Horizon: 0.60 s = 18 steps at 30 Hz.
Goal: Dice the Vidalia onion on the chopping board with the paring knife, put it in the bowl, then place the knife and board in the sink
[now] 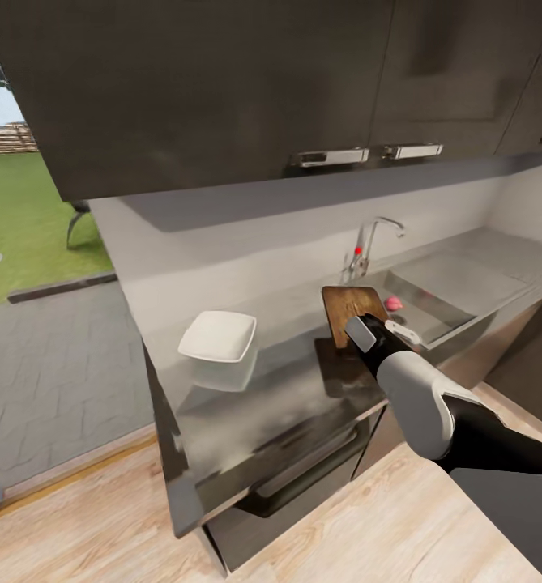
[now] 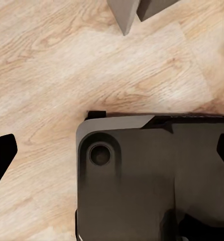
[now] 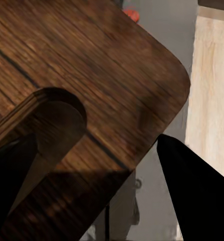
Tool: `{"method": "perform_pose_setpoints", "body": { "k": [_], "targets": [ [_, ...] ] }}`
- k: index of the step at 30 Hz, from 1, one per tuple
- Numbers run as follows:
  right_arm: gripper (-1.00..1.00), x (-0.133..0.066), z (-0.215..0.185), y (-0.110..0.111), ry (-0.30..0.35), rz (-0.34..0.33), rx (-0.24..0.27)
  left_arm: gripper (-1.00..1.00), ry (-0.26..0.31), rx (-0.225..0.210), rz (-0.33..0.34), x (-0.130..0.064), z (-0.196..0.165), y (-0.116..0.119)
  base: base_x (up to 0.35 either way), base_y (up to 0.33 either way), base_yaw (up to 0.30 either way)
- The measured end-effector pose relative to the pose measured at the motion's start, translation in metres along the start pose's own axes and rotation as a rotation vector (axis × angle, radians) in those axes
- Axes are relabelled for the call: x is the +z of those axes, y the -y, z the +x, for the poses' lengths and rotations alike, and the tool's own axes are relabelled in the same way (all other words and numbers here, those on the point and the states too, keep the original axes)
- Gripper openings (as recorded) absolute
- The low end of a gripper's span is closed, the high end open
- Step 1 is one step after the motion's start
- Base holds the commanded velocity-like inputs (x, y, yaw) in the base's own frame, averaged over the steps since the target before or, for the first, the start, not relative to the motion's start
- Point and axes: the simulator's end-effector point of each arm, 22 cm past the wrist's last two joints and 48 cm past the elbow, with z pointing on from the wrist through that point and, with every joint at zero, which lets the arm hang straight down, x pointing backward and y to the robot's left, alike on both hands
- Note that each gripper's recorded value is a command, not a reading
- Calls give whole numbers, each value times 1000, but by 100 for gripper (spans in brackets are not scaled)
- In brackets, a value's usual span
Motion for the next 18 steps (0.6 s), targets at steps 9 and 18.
{"method": "perform_pose_setpoints", "body": {
  "k": [9,18],
  "targets": [
    [-100,-8,-6,-5,6,-30,4,100,14,0,0,0,-5,0,-117,-266,62],
    [-100,-15,-12,-10,16,-61,7,100,28,1,0,-1,-11,0,-84,-269,184]
  ]
}}
